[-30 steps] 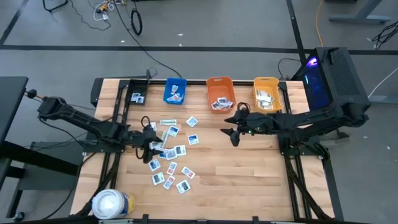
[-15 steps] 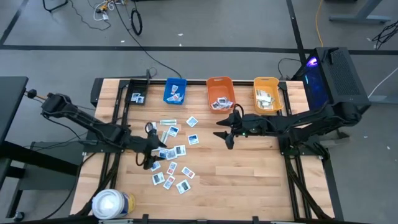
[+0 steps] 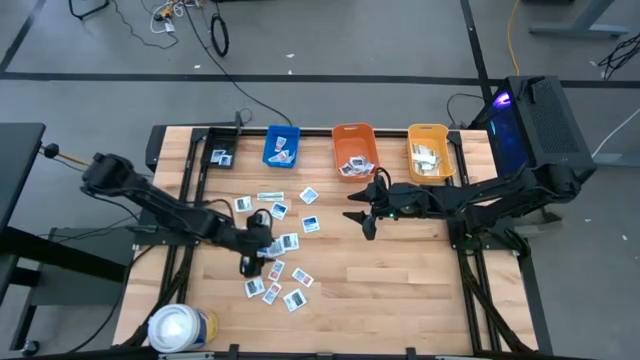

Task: Pick & Place First Aid Supplies
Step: Put the towelette pack into the orange bin

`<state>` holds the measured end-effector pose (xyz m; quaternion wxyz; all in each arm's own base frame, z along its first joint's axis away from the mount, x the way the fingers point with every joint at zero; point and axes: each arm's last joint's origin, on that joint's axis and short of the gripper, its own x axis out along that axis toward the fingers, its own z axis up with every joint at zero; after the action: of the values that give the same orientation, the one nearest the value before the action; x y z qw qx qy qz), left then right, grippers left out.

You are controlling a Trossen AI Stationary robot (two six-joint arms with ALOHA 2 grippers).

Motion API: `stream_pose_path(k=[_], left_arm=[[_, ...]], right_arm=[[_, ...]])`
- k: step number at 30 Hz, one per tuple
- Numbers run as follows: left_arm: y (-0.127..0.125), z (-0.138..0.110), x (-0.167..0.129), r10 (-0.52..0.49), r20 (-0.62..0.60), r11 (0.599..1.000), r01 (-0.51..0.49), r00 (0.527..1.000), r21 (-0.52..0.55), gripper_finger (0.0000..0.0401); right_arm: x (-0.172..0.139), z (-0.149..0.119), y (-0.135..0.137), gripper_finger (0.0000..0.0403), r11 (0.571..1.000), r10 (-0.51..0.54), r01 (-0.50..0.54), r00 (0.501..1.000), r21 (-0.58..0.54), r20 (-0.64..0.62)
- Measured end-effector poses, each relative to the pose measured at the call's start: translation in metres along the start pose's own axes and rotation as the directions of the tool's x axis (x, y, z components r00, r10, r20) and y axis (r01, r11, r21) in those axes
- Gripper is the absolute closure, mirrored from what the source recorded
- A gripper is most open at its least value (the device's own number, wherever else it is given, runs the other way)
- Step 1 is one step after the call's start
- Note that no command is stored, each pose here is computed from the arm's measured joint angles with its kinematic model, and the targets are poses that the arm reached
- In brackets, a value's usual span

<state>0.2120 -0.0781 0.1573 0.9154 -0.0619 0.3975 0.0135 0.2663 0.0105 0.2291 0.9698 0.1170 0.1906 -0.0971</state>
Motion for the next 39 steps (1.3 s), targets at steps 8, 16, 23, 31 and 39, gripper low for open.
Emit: stream_pose_path(k=[8, 16, 23, 31, 39], left_arm=[[-0.004, 0.012, 0.007, 0.017, -0.122, 0.998, -0.024, 0.992, -0.059, 0.0096], [0.005, 0.027, 0.012, -0.048, -0.199, 0.990, 0.021, 0.979, -0.138, 0.0060], [0.014, 0.039, 0.008, 0.101, -0.183, 0.994, -0.108, 0.978, -0.025, 0.0060], [0.024, 0.041, 0.009, 0.116, -0.202, 0.991, -0.128, 0.972, -0.048, 0.0060], [0.021, 0.039, 0.008, 0.119, -0.201, 0.991, -0.129, 0.972, -0.034, 0.0060]], right_arm=[[0.000, 0.000, 0.000, 0.0136, 1.000, 0.003, -0.003, 1.000, -0.002, -0.006], [0.000, -0.001, 0.000, 0.0136, 1.000, 0.006, -0.006, 1.000, -0.029, -0.017], [0.000, -0.002, 0.000, 0.0136, 0.999, 0.003, -0.005, 1.000, -0.046, -0.024], [0.000, -0.002, 0.000, 0.0136, 0.999, 0.003, -0.004, 1.000, -0.051, -0.026], [0.000, -0.002, -0.001, 0.0136, 0.999, 0.002, -0.003, 1.000, -0.052, -0.025]])
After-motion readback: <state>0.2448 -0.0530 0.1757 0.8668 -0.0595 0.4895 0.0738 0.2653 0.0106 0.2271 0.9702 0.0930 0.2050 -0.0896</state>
